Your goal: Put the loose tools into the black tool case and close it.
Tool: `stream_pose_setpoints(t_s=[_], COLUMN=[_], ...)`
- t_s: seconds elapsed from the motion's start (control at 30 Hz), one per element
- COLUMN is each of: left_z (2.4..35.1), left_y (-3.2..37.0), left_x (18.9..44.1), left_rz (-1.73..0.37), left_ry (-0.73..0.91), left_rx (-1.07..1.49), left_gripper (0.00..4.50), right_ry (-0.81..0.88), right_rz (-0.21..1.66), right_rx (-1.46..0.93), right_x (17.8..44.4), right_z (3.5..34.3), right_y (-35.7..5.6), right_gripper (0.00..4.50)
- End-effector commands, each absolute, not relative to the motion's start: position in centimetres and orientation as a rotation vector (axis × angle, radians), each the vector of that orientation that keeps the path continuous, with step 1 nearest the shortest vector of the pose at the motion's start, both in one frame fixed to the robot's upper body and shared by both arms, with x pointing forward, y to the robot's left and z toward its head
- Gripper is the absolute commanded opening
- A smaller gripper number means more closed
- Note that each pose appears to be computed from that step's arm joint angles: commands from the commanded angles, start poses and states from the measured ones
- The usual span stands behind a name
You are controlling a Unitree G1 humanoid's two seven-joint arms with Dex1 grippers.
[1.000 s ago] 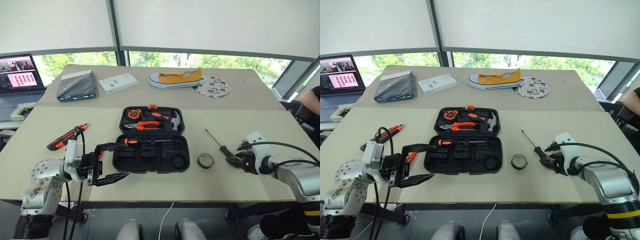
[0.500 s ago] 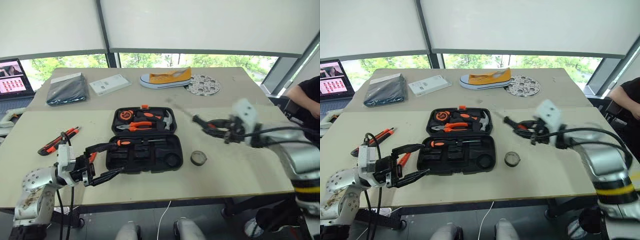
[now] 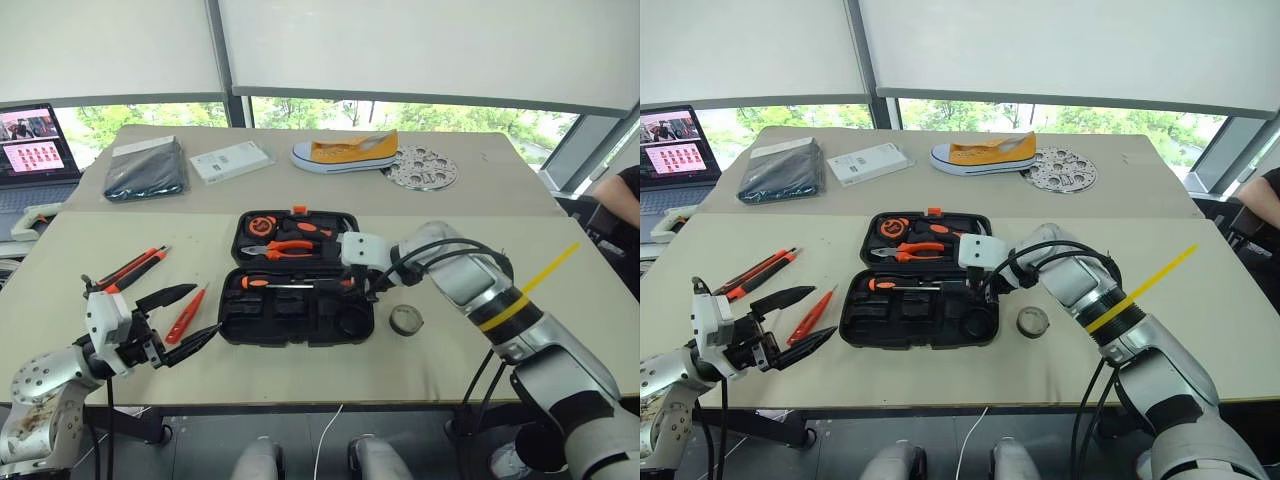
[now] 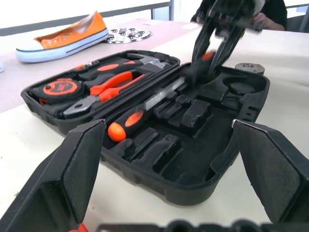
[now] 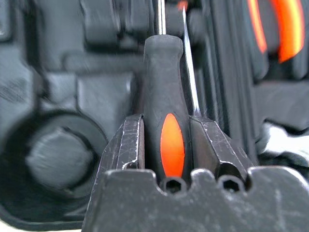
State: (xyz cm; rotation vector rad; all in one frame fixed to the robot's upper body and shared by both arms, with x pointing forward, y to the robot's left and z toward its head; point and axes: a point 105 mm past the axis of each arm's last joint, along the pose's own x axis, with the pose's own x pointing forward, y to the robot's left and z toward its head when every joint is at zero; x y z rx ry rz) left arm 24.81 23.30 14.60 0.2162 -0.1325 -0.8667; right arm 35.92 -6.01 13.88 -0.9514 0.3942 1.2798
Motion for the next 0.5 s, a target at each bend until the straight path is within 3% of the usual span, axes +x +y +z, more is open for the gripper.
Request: stream_pose_setpoints(t_s=[0.03, 0.47, 0.5], left_z=[15.5, 15.4, 15.3], left_y=[23.1, 22.2, 22.2], left_x=[24.8, 25.0, 25.0], left_rz=[-0.858, -0.864, -0.864], left_ry=[-0.154, -0.155, -0.154], left_rx=[0.243, 0.240, 0.240], left_gripper=[4.50, 4.50, 4.50], right_ry=[0.346, 0.364, 0.325], right_rz=[1.257, 1.285, 1.277], right_rx=[-1.015, -1.020, -1.017], right_x=[36.6, 37.0, 37.2], right_z=[15.1, 14.1, 14.5], right_y=[-5.5, -4.3, -4.2], right_gripper=[1.03, 1.03, 1.53])
